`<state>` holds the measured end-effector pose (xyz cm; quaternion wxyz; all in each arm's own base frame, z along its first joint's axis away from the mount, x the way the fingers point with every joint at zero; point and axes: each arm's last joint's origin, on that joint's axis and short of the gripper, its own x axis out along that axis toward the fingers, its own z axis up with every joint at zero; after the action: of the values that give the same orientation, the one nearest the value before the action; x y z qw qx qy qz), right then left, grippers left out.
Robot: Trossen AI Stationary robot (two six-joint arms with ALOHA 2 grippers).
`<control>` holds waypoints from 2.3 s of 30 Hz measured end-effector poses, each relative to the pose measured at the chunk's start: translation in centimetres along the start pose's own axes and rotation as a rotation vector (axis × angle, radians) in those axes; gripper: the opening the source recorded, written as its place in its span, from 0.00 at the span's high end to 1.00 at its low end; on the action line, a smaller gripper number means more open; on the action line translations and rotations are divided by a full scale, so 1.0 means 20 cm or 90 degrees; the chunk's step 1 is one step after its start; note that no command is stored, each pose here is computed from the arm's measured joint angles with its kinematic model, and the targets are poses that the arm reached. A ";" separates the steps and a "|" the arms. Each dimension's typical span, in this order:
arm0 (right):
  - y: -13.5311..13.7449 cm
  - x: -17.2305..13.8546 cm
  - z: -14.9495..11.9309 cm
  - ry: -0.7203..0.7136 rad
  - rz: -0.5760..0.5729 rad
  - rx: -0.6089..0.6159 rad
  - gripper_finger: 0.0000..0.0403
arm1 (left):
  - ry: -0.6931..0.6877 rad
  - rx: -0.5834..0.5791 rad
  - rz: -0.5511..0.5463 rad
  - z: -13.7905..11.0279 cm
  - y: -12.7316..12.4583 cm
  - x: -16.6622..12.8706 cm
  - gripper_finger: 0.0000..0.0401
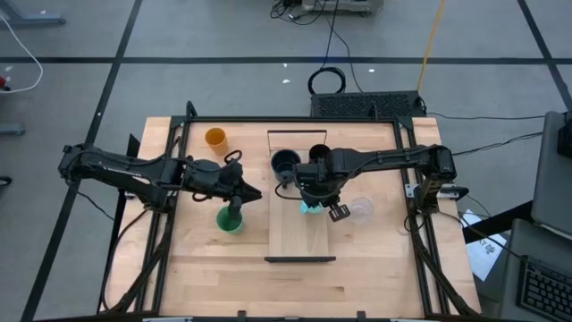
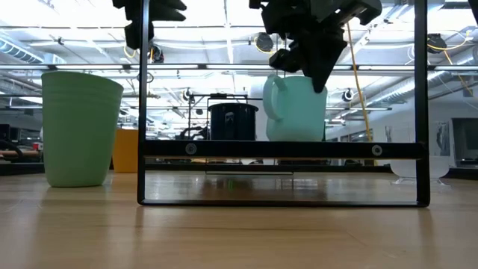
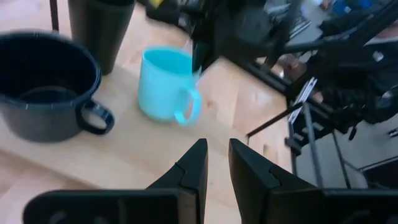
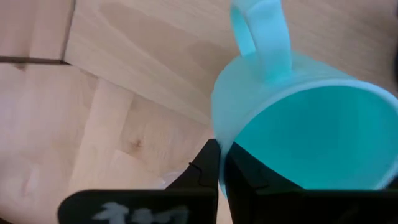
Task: Stack small to large cups/mugs on shelf
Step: Put the light blue mug on the shelf, then put the green cup on the shelf
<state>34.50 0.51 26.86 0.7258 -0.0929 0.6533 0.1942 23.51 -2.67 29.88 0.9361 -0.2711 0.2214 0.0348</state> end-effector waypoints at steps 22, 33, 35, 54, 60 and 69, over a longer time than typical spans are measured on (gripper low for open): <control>0.00 0.02 0.01 -0.002 0.013 -0.034 1.00 | 0.011 -0.002 0.005 -0.01 0.00 -0.01 0.84; 0.00 0.02 0.02 0.015 -0.035 -0.057 1.00 | 0.016 -0.002 0.008 -0.01 0.00 -0.01 0.84; 0.00 0.02 0.02 0.016 -0.035 -0.060 1.00 | 0.016 -0.002 0.008 -0.01 0.00 -0.01 0.84; 0.02 0.03 0.02 0.018 -0.026 -0.063 0.93 | 0.016 0.001 0.009 -0.01 0.00 -0.01 0.84; 0.04 0.03 0.03 0.014 -0.027 -0.061 0.88 | 0.017 0.000 0.009 -0.01 0.00 -0.01 0.84; 0.05 -0.02 0.03 -0.020 -0.043 -0.043 0.73 | 0.021 -0.001 0.012 -0.02 0.01 -0.01 0.84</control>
<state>34.64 1.53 27.41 0.7387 -0.1359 0.6314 0.1930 23.11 -2.76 29.67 0.9316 -0.2706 0.2393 0.0395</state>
